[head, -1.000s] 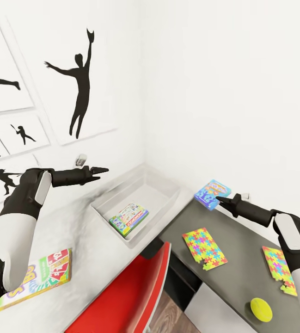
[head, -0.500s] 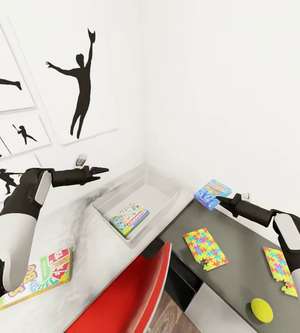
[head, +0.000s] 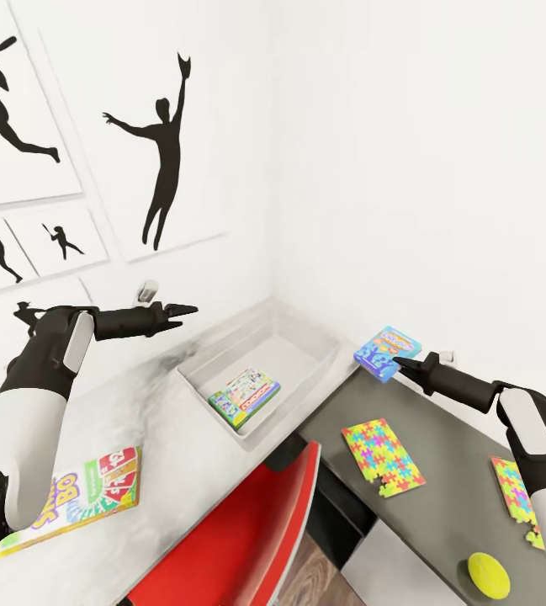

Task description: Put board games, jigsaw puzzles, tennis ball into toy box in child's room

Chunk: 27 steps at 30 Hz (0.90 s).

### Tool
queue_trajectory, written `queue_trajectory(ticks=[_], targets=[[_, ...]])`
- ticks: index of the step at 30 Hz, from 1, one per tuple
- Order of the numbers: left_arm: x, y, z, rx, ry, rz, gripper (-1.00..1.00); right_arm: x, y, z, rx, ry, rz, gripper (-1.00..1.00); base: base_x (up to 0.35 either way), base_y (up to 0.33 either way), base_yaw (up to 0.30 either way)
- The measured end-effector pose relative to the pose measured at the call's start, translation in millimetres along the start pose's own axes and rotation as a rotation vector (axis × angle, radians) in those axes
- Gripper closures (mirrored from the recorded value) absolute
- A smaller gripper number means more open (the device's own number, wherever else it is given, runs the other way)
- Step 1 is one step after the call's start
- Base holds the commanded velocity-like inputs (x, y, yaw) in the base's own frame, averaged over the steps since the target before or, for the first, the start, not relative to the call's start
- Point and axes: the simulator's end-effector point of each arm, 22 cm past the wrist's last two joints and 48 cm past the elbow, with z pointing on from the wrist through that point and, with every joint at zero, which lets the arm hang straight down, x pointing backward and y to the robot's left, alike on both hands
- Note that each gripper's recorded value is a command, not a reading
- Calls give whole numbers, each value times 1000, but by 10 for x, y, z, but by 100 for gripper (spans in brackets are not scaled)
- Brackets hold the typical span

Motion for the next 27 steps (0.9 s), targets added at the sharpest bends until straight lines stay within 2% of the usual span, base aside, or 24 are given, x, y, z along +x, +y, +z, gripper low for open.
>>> queue_trajectory(ticks=[8, 19, 27], targets=[[2, 0, 0, 0, 1, -1, -100, 0, -2, 0, 2, 0, -1, 100, 0, -123, 30], [-2, 0, -2, 0, -1, 1, -100, 0, -5, 0, 4, 0, -3, 100, 61, -54, 236], [-2, 1, 0, 0, -1, 1, -100, -2, -3, 0, 3, 0, -2, 100, 10, -1, 81]])
